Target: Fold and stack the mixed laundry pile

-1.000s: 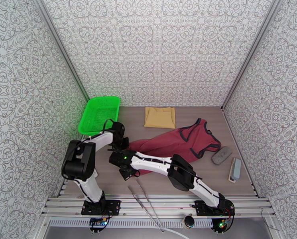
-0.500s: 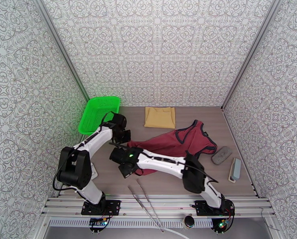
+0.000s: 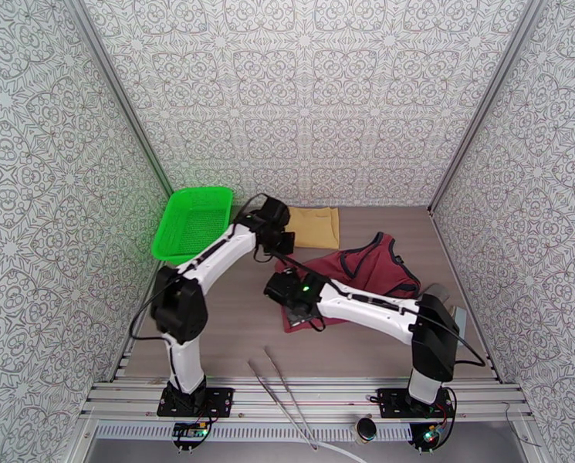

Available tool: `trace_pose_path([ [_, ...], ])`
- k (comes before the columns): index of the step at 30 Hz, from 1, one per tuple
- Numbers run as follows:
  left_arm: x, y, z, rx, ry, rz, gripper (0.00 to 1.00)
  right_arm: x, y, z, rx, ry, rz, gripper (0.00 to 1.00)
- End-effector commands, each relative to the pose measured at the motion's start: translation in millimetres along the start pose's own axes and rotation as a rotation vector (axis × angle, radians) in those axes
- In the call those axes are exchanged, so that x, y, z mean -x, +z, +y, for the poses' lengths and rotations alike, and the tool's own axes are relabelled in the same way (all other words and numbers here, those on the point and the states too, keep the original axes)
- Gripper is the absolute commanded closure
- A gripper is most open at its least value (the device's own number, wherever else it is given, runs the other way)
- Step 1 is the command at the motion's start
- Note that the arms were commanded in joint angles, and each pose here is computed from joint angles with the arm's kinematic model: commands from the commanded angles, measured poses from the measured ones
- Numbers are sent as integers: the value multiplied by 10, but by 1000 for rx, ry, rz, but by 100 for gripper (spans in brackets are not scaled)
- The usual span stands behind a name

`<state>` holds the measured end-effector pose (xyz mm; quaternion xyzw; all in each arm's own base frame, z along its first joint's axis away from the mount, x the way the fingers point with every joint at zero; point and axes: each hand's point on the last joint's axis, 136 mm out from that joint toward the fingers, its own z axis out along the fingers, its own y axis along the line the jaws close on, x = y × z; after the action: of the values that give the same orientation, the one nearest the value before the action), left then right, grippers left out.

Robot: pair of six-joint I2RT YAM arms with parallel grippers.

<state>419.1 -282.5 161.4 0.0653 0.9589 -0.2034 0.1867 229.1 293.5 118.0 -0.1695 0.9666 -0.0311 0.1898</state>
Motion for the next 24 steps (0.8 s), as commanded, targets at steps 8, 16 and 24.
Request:
trace_pose_path([
  [8, 110, 686, -630, -93, 58, 95, 100, -223, 269, -832, -187, 72, 52, 100],
  [16, 54, 1173, -646, -126, 32, 144, 100, -302, 561, -1033, -247, 81, 100, 100],
  [24, 28, 1405, -650, -168, 13, 157, 100, -369, 703, -1142, -297, 86, 130, 100],
])
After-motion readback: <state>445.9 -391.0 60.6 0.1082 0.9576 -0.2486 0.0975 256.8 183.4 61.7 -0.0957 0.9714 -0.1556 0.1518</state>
